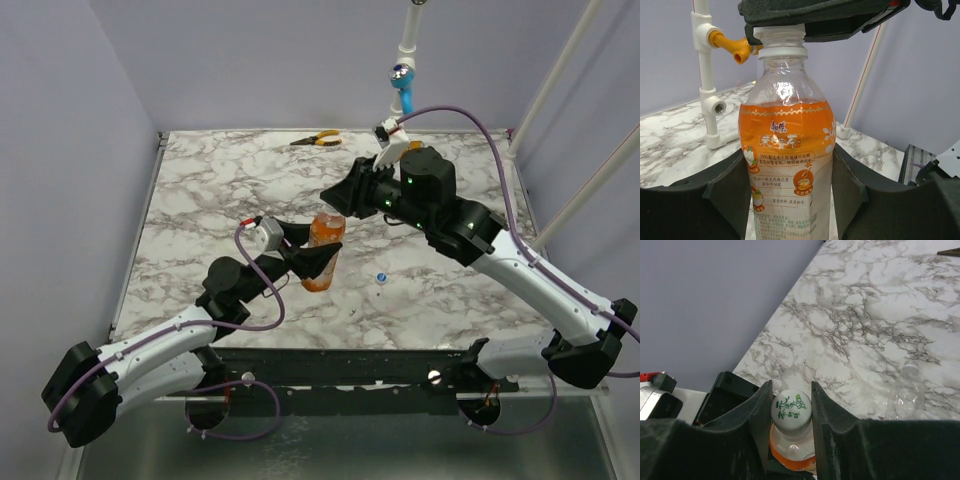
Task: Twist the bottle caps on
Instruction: Screw the bottle cap onto the plastic bottle.
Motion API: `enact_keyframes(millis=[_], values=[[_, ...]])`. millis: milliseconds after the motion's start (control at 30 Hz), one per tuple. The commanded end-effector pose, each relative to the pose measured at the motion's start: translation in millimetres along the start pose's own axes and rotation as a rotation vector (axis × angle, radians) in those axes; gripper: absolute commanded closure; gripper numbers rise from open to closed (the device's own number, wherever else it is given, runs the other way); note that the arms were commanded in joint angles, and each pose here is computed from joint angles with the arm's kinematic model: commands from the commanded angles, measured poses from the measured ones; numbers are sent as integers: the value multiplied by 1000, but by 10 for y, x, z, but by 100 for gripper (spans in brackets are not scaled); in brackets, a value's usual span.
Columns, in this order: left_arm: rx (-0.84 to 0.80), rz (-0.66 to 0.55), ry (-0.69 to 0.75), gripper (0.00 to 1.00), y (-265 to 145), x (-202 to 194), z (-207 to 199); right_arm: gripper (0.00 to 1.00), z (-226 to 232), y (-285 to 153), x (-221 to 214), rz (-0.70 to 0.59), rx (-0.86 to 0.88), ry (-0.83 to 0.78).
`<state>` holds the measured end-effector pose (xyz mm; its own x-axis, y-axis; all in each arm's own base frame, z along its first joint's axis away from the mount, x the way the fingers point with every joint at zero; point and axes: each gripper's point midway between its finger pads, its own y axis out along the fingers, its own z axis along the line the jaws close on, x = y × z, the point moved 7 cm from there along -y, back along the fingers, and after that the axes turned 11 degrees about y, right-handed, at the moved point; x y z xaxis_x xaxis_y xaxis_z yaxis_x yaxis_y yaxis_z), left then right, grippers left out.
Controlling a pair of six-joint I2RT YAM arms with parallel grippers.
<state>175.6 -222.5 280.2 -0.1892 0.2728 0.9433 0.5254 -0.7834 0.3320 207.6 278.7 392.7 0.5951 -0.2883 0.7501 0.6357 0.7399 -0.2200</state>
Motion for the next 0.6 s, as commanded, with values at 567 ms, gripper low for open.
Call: enact_keyframes(millis=[567], values=[[60,-89,36,70,102,221,195,78,-166,173,-284,161,-72,-35]])
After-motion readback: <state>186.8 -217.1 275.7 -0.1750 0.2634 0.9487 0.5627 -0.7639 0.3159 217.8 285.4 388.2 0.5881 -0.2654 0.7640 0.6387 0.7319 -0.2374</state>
